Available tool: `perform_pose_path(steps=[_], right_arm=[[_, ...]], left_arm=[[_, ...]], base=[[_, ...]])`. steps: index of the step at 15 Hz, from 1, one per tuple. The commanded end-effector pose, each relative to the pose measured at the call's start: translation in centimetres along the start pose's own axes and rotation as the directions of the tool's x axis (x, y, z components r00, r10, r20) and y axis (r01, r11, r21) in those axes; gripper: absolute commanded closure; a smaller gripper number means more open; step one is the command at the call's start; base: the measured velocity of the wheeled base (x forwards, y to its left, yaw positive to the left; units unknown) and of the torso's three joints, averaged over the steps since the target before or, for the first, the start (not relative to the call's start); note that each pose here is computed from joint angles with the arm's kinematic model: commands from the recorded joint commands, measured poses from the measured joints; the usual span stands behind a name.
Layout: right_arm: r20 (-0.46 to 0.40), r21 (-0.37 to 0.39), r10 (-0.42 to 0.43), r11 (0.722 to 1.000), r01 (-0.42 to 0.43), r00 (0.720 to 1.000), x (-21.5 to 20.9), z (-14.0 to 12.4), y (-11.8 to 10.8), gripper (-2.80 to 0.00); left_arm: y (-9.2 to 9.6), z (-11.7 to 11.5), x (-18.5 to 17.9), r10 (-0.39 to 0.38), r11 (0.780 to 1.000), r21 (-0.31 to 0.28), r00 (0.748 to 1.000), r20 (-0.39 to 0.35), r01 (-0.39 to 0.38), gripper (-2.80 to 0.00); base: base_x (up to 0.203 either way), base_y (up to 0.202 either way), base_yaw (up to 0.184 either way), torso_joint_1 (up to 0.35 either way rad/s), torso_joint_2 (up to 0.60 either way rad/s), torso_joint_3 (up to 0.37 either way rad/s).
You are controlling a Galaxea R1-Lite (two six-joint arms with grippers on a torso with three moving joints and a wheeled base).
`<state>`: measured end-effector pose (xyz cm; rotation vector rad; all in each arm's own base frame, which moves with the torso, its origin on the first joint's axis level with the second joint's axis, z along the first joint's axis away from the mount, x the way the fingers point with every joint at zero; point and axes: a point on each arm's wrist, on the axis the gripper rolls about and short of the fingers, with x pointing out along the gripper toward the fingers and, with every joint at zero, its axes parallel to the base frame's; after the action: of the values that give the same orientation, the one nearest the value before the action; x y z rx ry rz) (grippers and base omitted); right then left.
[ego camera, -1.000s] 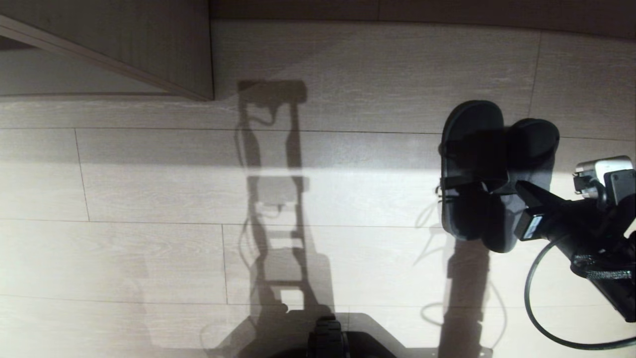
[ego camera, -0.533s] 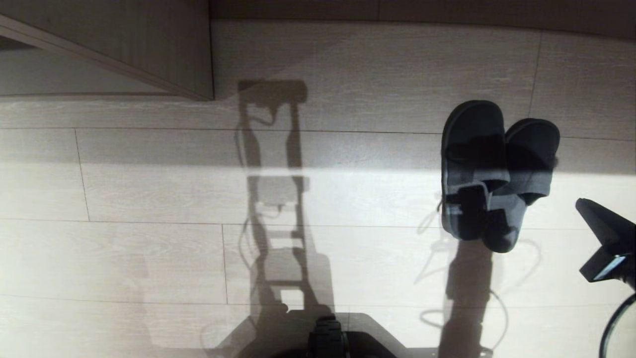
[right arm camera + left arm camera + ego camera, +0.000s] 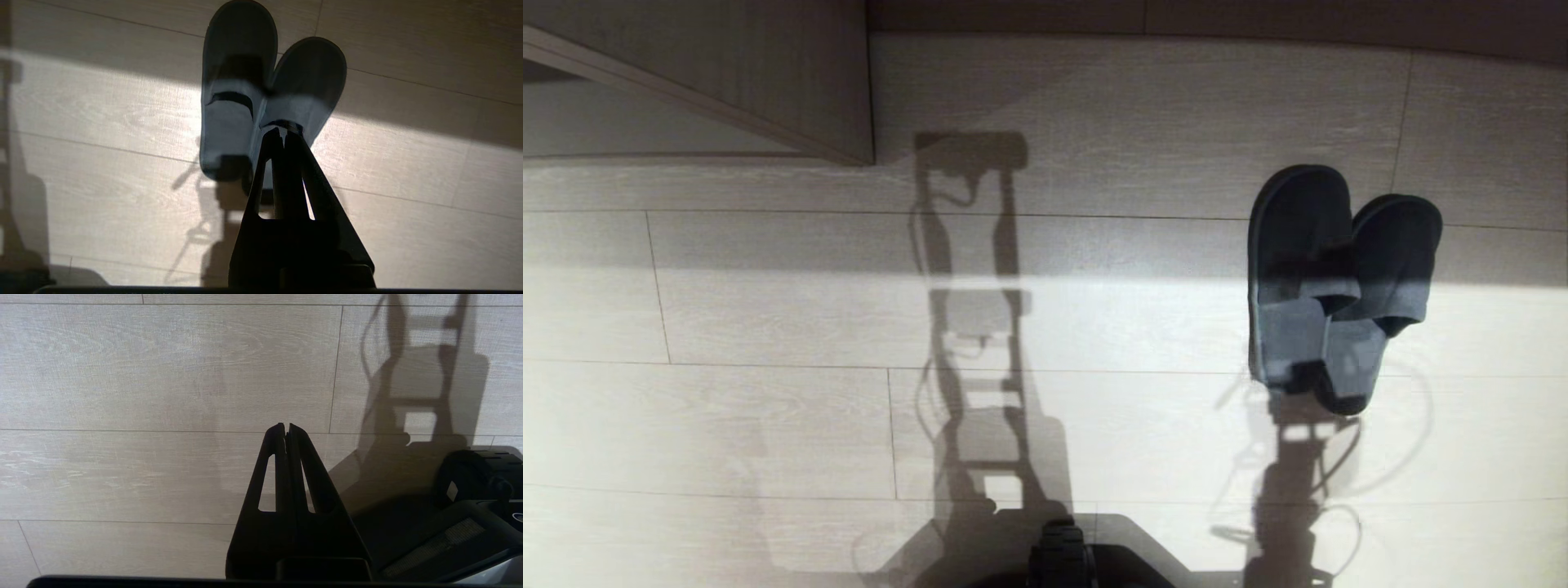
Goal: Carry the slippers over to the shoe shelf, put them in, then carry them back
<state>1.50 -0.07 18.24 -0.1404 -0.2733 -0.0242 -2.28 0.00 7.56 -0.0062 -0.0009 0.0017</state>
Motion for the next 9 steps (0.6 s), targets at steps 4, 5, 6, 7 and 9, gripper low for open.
perform_pose_path(steps=[4, 5, 6, 7, 9], right_arm=[[0.084, 0.028, -0.059, 0.998, 0.057, 0.995, -5.1, -2.5, 0.2, 0.0], [0.066, 0.028, -0.057, 0.998, 0.055, 0.996, -5.6, -3.7, 0.4, 0.0], [0.012, 0.027, -0.052, 0.998, 0.051, 0.999, -5.9, -5.2, 0.6, 0.0], [-0.066, 0.026, -0.045, 0.999, 0.047, 0.997, -6.2, -6.9, 0.8, 0.0], [-0.134, 0.023, -0.031, 0.999, 0.035, 0.99, -6.2, -7.8, 1.0, 0.0]], left_arm=[[0.0, 0.0, 0.0, 0.001, 1.0, -0.003, 1.0, 0.002, -0.001, 0.0], [0.0, 0.0, 0.0, 0.001, 1.0, -0.003, 1.0, 0.002, -0.001, 0.0], [0.0, 0.0, 0.0, 0.001, 1.0, -0.003, 1.0, 0.002, -0.001, 0.0], [0.0, 0.0, 0.0, 0.001, 1.0, -0.002, 1.0, 0.002, -0.001, 0.0], [0.0, 0.0, 0.0, 0.0, 1.0, -0.002, 1.0, 0.002, 0.0, 0.0]], base=[[0.0, 0.0, 0.0, 0.0, 0.0, 0.0], [0.0, 0.0, 0.0, 0.0, 0.0, 0.0], [0.0, 0.0, 0.0, 0.0, 0.0, 0.0], [0.0, 0.0, 0.0, 0.0, 0.0, 0.0], [0.0, 0.0, 0.0, 0.0, 0.0, 0.0]])
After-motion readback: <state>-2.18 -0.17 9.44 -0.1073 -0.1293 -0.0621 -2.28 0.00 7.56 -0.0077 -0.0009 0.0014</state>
